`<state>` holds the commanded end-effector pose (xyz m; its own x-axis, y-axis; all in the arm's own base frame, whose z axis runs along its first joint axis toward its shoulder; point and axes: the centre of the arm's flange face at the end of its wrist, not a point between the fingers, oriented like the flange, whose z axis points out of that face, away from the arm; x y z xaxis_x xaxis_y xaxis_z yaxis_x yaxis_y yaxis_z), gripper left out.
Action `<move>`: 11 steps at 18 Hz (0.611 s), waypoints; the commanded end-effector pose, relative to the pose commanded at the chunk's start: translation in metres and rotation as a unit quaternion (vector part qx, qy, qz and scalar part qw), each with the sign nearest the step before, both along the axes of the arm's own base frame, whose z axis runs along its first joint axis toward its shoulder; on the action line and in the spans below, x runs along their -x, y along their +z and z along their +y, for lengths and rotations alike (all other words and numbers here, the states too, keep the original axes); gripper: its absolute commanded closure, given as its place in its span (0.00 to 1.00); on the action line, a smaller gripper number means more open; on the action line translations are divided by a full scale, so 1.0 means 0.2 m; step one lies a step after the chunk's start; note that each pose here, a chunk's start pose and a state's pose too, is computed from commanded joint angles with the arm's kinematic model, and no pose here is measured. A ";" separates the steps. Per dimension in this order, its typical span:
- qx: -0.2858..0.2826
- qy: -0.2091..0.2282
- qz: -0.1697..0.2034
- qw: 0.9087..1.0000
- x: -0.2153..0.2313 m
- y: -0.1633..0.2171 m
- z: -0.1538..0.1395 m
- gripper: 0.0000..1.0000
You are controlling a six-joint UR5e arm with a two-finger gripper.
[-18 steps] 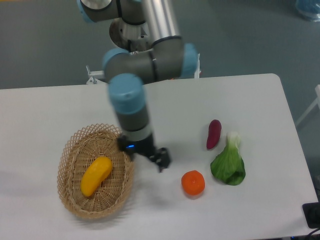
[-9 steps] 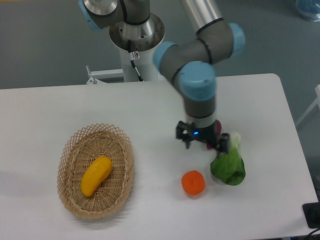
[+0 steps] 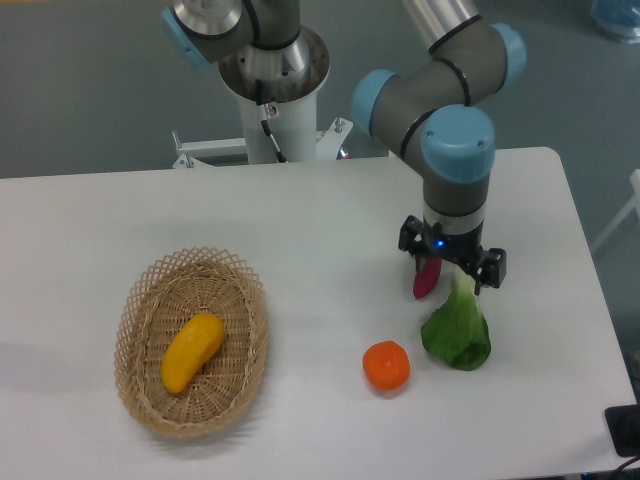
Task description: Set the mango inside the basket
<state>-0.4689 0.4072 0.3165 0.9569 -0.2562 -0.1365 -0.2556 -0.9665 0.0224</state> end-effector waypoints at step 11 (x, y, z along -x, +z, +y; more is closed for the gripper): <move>0.005 -0.009 -0.007 1.000 -0.02 -0.05 0.00 0.00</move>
<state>-0.4659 0.4076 0.3072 0.9539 -0.2752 -0.1198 -0.2738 -0.9614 0.0285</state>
